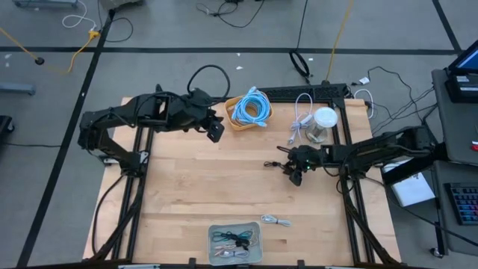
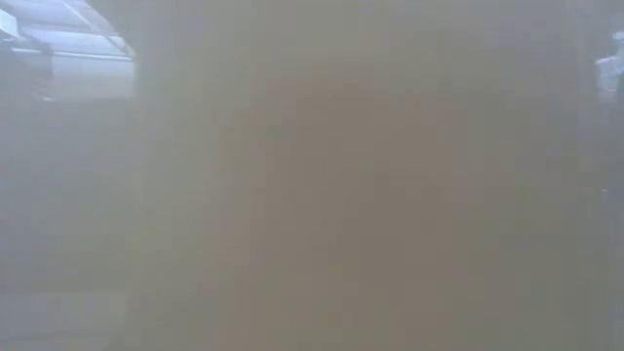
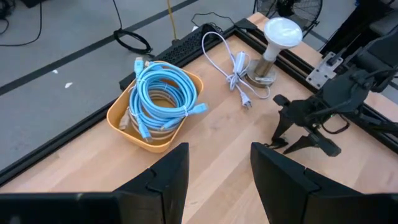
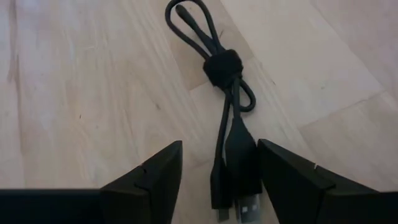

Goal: Pick & Place USB Port
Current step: Put the black charger cable into the gray bin

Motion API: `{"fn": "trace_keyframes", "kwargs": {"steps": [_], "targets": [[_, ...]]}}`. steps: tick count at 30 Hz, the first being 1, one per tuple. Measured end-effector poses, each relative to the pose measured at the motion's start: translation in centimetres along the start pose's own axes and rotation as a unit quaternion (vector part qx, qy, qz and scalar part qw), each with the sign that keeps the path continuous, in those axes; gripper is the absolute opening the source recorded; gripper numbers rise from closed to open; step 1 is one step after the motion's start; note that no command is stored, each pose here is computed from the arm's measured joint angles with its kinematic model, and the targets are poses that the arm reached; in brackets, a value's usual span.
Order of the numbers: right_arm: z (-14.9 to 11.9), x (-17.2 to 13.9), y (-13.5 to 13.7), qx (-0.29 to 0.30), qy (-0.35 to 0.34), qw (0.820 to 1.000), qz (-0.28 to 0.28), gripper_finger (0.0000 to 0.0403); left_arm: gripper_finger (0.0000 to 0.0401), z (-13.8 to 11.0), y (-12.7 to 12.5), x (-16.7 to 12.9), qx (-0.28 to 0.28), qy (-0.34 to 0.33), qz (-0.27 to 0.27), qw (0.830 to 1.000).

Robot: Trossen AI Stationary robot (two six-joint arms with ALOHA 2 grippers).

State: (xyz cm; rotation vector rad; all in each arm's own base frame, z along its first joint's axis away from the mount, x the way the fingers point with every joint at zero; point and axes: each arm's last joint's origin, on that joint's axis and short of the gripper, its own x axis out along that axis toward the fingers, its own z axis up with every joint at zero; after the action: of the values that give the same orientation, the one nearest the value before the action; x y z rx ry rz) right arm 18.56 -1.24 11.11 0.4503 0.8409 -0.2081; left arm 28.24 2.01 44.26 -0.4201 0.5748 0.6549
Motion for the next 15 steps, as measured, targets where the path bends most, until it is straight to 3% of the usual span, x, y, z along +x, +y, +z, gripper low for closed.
{"fn": "trace_keyframes", "kwargs": {"steps": [3,8,15], "targets": [[-0.2,0.4,0.1,-0.001,0.005,1.0,-0.005,0.0164,0.0175,0.0,0.0,0.0,-0.002,-0.001,0.001,1.0],[-0.1,0.6,0.5,0.007,-0.003,1.0,0.007,0.0052,0.0175,0.0,0.0,0.0,-0.009,-0.001,0.002,1.0],[1.4,0.3,2.0,0.04,-0.007,0.996,0.078,0.0045,0.0175,0.0,0.1,0.0,-0.009,-0.005,0.009,1.0]]}}
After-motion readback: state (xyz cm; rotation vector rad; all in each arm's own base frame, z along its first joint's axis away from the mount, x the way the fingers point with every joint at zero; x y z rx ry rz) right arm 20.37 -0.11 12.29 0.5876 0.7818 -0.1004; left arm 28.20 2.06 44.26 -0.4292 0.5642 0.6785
